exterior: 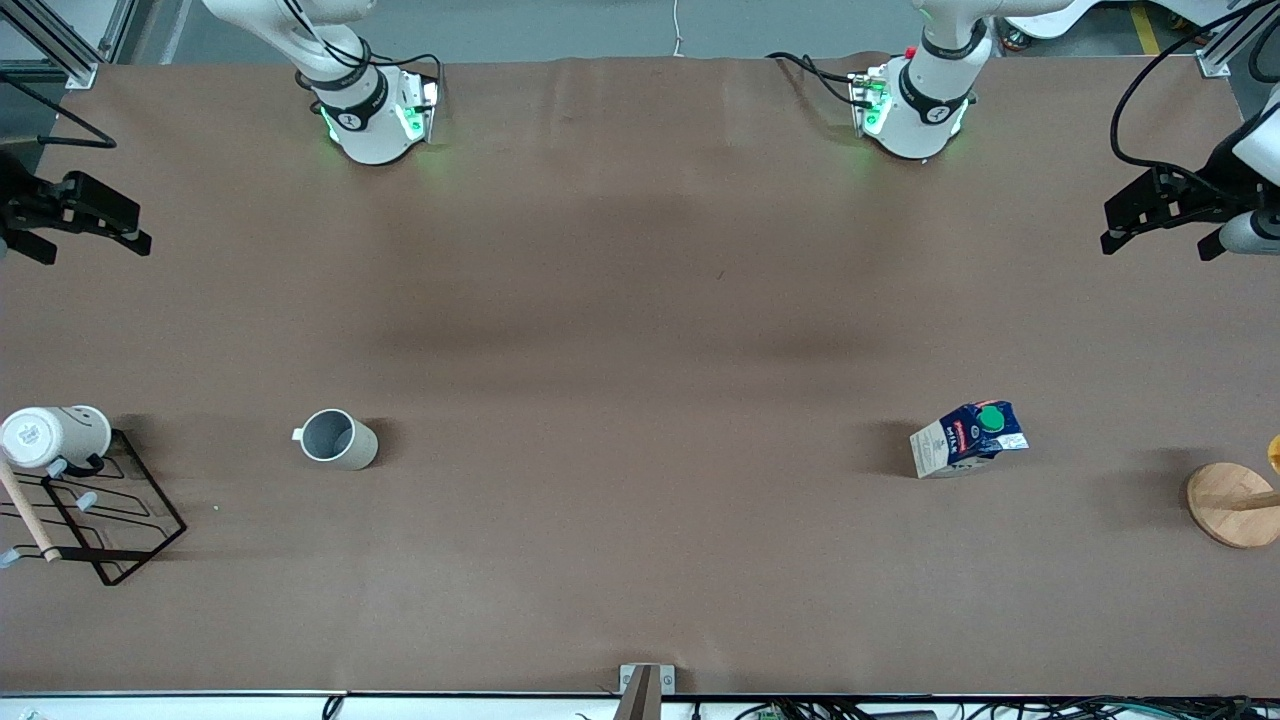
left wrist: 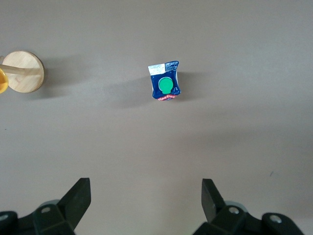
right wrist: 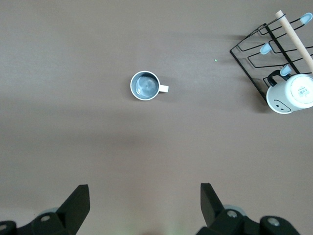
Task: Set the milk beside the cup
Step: 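Reach the right gripper to the mug while the left gripper reaches the milk, then grasp the mug with the right gripper while the left gripper grasps the milk, then carry the mug and the milk carton toward the table middle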
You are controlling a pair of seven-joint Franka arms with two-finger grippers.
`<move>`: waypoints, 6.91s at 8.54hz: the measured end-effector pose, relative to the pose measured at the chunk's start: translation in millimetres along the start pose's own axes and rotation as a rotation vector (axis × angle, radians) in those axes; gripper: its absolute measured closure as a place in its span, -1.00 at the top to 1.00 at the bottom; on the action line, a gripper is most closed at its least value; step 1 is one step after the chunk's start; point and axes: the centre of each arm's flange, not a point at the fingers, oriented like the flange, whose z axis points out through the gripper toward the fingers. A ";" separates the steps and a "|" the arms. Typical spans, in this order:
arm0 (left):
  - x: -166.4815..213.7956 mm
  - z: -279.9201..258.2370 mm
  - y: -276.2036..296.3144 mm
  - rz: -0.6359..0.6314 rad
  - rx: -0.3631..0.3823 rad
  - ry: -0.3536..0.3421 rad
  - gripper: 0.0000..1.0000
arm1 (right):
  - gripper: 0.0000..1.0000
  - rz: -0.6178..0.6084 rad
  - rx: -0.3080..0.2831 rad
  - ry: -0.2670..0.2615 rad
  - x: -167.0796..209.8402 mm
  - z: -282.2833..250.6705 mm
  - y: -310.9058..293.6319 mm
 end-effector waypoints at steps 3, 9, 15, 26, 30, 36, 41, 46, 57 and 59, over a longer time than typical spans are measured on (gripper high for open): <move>2.3 -0.5 -2.1 -0.004 0.000 0.002 1.00 | 1.00 -0.002 0.000 -0.002 0.2 1.1 -0.8; 10.5 -4.6 -5.8 -0.009 0.000 0.015 1.00 | 1.00 -0.032 0.002 0.034 54.1 148.2 -18.9; 46.4 53.7 -10.1 -0.013 -0.003 -0.015 1.00 | 1.00 -0.013 0.015 0.055 97.1 249.9 -63.5; 112.1 293.9 15.0 -0.082 -0.013 -0.045 1.00 | 1.00 0.001 0.003 0.114 104.2 397.5 -56.9; 115.9 319.2 12.5 -0.088 -0.013 -0.047 0.91 | 0.67 0.090 0.007 0.082 100.7 415.0 -64.0; 115.3 322.9 12.6 -0.106 -0.013 -0.054 0.27 | -0.90 0.135 0.009 0.092 102.6 409.0 -71.2; 117.2 316.7 9.9 -0.112 -0.015 -0.042 0.00 | -0.90 0.202 0.028 0.054 102.9 356.0 -182.2; 121.0 282.6 7.7 -0.115 -0.016 0.014 0.00 | -0.90 0.219 0.073 0.086 39.8 352.1 -405.5; 121.7 231.6 113.6 -0.211 -0.087 -0.009 0.00 | 0.60 0.180 0.040 0.126 56.0 404.3 -478.3; 114.9 223.6 159.0 -0.249 -0.120 -0.014 0.00 | 0.99 0.181 0.043 0.129 57.9 382.1 -480.0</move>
